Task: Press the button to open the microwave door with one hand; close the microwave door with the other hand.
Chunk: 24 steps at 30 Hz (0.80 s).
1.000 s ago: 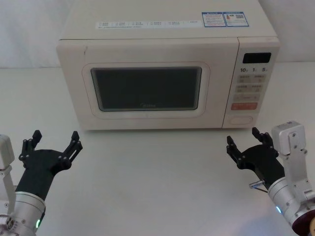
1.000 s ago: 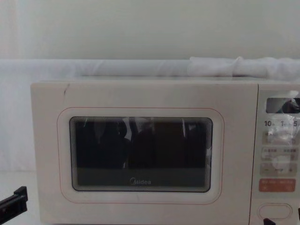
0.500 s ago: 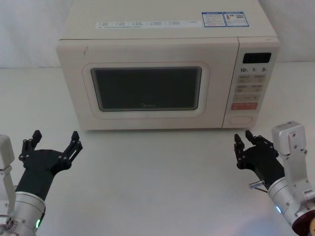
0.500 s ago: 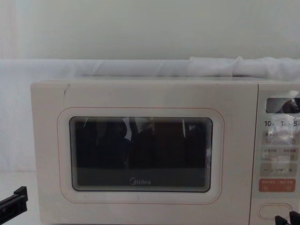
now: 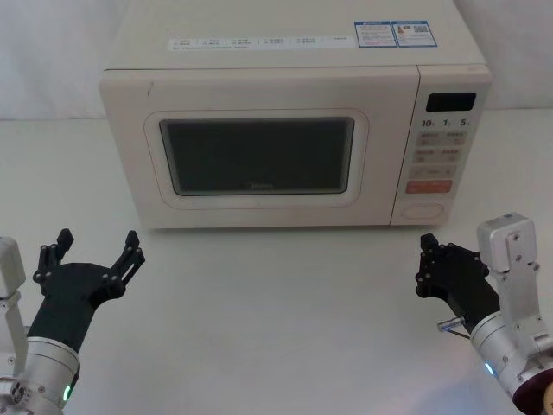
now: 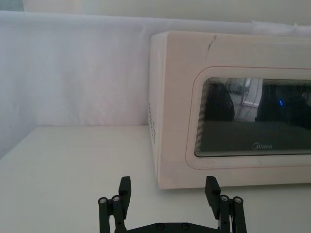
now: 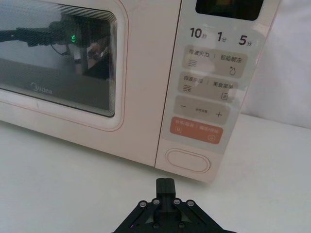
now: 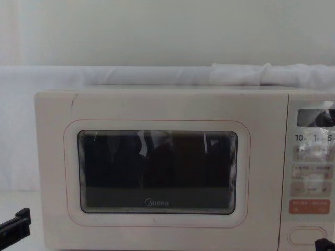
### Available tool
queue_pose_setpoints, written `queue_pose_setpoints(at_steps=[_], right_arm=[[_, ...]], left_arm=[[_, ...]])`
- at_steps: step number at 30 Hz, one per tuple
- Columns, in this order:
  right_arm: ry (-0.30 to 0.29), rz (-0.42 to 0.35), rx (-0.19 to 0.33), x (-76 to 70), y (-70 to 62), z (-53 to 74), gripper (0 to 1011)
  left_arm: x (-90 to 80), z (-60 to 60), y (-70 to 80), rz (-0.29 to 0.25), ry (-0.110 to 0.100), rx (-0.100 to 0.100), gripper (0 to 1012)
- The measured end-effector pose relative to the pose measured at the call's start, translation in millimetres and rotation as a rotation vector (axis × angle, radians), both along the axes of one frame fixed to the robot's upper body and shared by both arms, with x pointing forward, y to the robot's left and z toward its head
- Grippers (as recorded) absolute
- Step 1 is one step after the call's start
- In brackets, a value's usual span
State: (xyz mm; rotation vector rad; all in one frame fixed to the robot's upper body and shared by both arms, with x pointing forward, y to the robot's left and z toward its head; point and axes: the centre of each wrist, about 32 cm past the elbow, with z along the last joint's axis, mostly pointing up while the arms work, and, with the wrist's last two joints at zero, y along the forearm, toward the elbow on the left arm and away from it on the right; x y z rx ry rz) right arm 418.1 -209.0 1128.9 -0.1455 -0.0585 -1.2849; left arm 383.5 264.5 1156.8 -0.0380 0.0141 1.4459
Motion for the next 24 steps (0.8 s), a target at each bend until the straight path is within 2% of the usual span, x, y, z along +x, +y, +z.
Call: queue_pose_setpoints(at_steps=[3, 11, 15, 22, 24], right_arm=[[0.000, 0.007, 0.005, 1.2, -0.2, 0.5, 0], [0.022, 0.025, 0.062, 6.3, -5.3, 1.9, 0], [0.038, 0.027, 0.096, 8.4, -9.3, 1.5, 0], [0.085, 0.044, 0.188, 13.7, -19.1, -1.0, 0], [0.092, 0.047, 0.198, 14.6, -20.5, -2.2, 0]], left_arm=[[0.0, 0.0, 0.0, 0.000, 0.000, 0.000, 1001], [0.0, 0.0, 0.0, 0.000, 0.000, 0.000, 1001], [0.0, 0.0, 0.0, 0.000, 0.000, 0.000, 1001], [0.0, 0.0, 0.0, 0.000, 0.000, 0.000, 1001], [0.0, 0.0, 0.0, 0.000, 0.000, 0.000, 1001]])
